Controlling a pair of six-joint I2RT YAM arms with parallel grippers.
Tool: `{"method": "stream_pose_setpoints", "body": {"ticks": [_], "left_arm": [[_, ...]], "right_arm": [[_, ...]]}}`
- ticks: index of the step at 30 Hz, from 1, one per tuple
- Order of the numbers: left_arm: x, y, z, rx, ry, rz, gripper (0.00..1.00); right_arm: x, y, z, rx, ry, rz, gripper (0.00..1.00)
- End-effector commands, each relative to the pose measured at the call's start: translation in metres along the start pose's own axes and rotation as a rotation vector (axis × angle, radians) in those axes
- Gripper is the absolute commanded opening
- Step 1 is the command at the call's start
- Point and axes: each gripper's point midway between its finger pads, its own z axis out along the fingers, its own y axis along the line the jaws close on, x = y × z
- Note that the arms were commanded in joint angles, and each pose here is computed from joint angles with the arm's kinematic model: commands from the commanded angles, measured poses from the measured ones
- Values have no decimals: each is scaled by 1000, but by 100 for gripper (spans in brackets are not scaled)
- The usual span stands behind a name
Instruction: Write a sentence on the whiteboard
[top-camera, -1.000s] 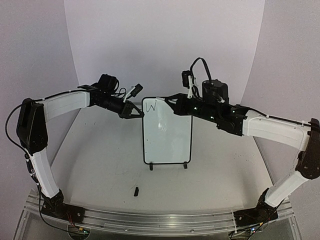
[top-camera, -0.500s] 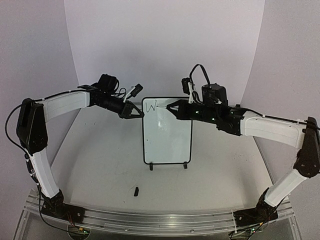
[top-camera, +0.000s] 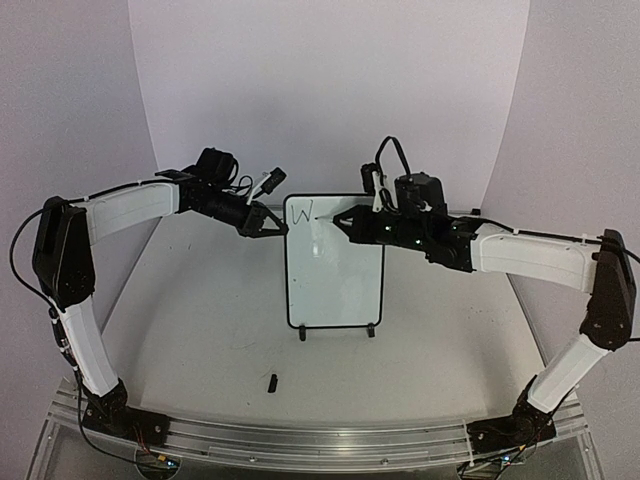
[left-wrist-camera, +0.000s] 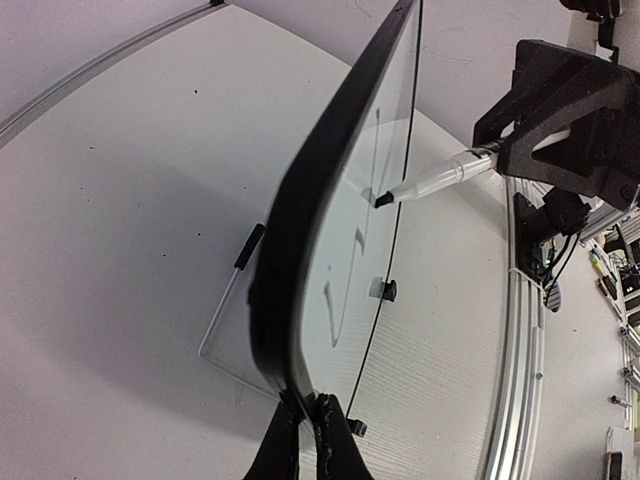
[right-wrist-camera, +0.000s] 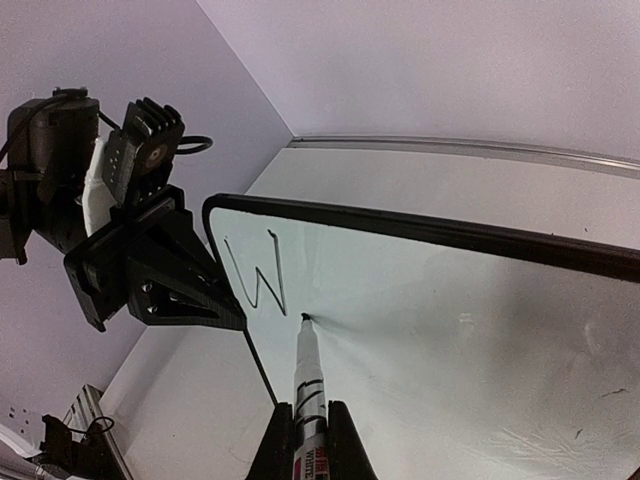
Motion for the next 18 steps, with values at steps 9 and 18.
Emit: {"method": "stream_pose_setpoints", "body": {"ticks": [9, 18], "left_arm": [[12, 2, 2, -43, 49, 36, 0], [12, 1, 3, -42, 50, 38, 0]], "right_arm": [[-34, 3, -2, 11, -109, -11, 0], [-40, 7, -3, -12, -134, -11, 0]]}}
